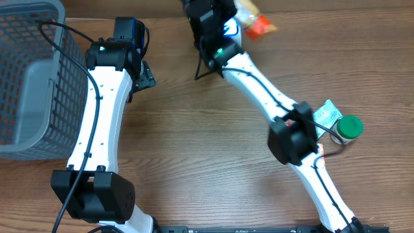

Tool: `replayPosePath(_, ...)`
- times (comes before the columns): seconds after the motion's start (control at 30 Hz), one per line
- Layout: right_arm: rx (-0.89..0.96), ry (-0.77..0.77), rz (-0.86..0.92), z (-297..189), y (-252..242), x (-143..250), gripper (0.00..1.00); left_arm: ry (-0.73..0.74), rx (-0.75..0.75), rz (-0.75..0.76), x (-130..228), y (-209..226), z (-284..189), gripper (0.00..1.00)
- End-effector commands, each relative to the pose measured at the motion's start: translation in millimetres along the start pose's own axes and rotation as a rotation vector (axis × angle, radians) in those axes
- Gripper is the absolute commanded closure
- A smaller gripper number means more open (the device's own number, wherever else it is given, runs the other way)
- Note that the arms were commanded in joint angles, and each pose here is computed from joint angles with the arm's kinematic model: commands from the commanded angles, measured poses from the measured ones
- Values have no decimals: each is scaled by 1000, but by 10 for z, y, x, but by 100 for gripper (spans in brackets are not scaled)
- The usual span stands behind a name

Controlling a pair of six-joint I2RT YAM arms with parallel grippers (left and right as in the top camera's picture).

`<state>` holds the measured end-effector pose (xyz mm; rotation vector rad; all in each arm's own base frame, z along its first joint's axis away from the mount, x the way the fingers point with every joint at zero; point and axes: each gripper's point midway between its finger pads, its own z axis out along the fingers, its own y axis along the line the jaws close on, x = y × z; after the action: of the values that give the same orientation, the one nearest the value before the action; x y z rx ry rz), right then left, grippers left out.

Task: Scan the item barcode
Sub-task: 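Hold the spaghetti bag in front of the white scanner, then carry the spaghetti bag right and set it beside the wipes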

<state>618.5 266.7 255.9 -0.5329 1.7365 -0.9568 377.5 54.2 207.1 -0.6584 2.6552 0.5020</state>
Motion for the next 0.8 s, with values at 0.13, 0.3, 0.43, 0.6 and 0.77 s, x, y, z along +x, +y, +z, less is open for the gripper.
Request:
replayPosePath(0.13,-108,347,215,-539,-746,802,96,-18,13,-6,-33,-19,-62,0)
replayPosePath(0.3,-503,649,270,-907,-177,1466,96,-18,13,-5,-31,-21,-63,0)
replayPosePath(0.43,-683,850,310,-1158,-70,1808,96,-18,13,-5,-33,-21,-63,0)
replayPosePath(0.6,-751,970,365,-1147,-26,2059,96,-18,13,-5,-33,-21,-63,0)
replayPosePath(0.77,-747,1097,331,-1135,73,2444,96,-18,13,-5,-33,-21,-63,0)
